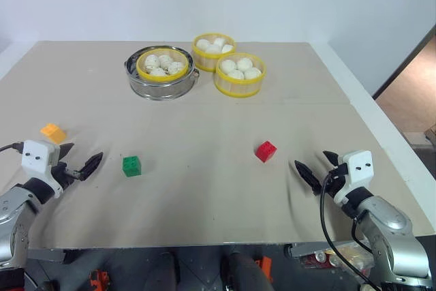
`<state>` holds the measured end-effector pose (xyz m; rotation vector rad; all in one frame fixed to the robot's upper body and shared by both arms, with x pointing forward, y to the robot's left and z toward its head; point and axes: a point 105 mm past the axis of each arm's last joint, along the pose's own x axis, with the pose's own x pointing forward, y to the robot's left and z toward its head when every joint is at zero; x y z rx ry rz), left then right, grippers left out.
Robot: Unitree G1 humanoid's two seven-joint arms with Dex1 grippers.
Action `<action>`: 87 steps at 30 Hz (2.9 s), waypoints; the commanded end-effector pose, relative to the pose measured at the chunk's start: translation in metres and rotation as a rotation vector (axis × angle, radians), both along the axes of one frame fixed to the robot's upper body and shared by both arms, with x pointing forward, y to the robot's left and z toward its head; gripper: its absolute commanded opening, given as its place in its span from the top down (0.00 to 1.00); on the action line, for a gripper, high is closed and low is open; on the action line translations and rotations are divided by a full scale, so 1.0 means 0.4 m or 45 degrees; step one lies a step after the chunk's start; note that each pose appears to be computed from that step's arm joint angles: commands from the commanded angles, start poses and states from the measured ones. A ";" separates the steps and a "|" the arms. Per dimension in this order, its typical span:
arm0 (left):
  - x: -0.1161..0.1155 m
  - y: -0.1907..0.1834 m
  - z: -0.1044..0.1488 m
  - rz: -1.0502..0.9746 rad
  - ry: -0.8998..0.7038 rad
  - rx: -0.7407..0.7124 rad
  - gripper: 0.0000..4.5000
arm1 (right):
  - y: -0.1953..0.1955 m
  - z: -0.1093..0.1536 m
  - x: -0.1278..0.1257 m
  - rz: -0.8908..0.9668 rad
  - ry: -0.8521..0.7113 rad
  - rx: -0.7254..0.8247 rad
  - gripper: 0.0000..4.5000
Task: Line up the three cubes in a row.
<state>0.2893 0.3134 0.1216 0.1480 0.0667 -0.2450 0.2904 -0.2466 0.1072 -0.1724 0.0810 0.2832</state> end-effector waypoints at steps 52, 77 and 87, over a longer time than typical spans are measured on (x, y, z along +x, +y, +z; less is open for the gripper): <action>-0.083 -0.480 0.068 -1.391 0.050 0.093 0.00 | 0.205 0.019 0.082 0.434 0.153 0.057 0.33; -0.102 -0.444 0.066 -1.241 0.080 0.082 0.00 | 0.397 0.068 0.176 1.565 0.287 -0.517 0.59; -0.115 -0.434 0.064 -1.188 0.089 0.096 0.00 | 0.406 0.044 0.188 1.608 0.296 -0.535 0.59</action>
